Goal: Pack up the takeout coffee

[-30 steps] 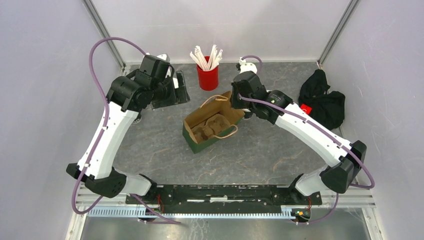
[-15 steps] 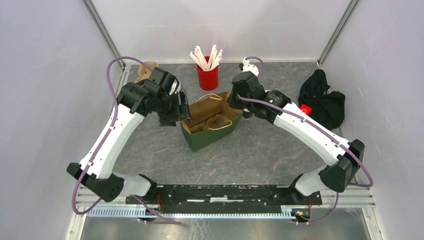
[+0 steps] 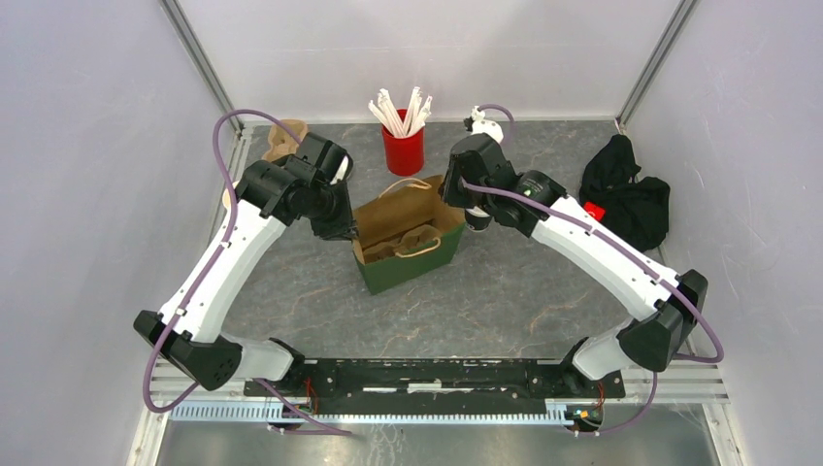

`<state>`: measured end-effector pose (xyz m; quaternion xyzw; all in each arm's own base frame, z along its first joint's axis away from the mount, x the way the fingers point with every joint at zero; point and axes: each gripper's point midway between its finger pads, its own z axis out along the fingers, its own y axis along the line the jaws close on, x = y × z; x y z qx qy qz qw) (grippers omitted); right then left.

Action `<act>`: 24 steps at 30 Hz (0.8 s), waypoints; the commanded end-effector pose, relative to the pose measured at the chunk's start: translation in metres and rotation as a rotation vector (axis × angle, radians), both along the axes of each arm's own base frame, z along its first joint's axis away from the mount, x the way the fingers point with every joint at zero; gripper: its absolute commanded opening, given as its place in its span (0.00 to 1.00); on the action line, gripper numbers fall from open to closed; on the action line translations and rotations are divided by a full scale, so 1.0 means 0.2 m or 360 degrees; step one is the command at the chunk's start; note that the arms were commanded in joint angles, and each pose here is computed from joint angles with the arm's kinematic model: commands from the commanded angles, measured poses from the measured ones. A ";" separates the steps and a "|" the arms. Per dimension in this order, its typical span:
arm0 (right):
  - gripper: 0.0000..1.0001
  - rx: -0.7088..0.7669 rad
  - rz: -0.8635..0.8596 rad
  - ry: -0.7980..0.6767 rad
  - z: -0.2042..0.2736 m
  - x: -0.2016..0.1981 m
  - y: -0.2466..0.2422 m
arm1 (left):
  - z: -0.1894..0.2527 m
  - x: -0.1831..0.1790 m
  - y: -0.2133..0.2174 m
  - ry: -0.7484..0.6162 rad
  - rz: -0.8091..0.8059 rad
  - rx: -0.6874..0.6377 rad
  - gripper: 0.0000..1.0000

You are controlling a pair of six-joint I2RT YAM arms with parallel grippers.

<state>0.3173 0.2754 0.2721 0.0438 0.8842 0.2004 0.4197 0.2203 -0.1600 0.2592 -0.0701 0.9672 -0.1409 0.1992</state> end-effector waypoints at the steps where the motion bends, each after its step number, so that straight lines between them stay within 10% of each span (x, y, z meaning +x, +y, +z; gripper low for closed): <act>1: 0.33 -0.0038 -0.0012 -0.0141 0.18 0.06 -0.03 | 0.04 0.10 0.05 -0.0142 0.0099 0.0061 0.14; 5: 0.69 -0.0287 0.0110 -0.0372 0.30 0.12 -0.15 | 0.04 0.14 0.13 -0.0188 0.0116 0.0226 0.09; 11: 0.97 -0.0776 0.0278 -0.0440 0.26 0.22 -0.42 | 0.01 0.18 0.15 -0.0134 0.0078 0.0347 0.15; 16: 0.98 -0.0817 0.0508 -0.0252 0.12 0.31 -0.44 | 0.02 0.20 0.16 -0.0152 0.0080 0.0357 0.36; 24: 0.98 -0.0673 0.0826 0.0075 -0.22 0.38 -0.30 | 0.01 0.17 0.17 -0.0133 0.0110 0.0356 0.40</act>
